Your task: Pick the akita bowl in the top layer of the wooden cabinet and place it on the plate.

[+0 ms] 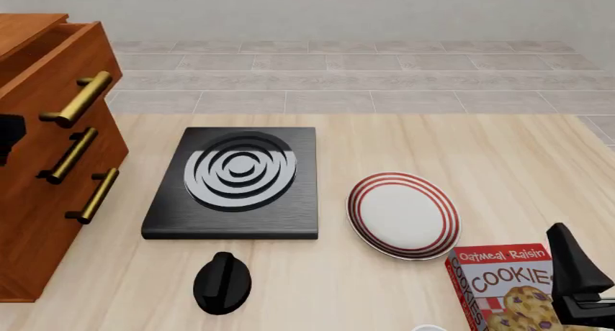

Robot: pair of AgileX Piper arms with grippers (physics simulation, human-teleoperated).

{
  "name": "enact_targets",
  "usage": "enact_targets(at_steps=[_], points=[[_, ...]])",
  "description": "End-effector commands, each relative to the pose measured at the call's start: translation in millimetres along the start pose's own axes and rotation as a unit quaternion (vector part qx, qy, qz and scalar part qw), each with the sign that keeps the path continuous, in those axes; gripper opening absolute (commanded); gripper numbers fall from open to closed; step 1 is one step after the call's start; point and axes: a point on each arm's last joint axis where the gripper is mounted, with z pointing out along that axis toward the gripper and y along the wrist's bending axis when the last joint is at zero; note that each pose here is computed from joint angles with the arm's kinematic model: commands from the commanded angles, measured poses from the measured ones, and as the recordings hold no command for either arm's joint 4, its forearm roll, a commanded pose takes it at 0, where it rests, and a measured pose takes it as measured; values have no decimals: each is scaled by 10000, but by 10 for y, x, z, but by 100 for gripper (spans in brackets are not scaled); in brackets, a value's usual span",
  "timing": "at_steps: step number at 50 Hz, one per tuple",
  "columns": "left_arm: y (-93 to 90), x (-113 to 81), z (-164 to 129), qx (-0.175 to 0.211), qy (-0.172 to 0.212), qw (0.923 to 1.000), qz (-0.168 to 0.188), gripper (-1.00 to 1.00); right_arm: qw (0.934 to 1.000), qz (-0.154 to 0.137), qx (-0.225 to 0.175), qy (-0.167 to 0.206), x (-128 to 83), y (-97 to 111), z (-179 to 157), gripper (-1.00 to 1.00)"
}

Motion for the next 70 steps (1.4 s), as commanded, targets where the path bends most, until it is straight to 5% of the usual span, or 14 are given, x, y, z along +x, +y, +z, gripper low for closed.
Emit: enact_targets(at_steps=[1, 44, 70], points=[[-152, 162, 214, 498, 554, 9972, -56, 100, 10000, 3, 5, -1, 1, -1, 0, 100], [-356, 56, 276, 1011, 449, 9938, -118, 100, 10000, 36, 8, -19, -21, -1, 0, 100], [-471, 103, 414, 1198, 694, 9903, -152, 100, 10000, 66, 29, -23, -29, -4, 0, 100]])
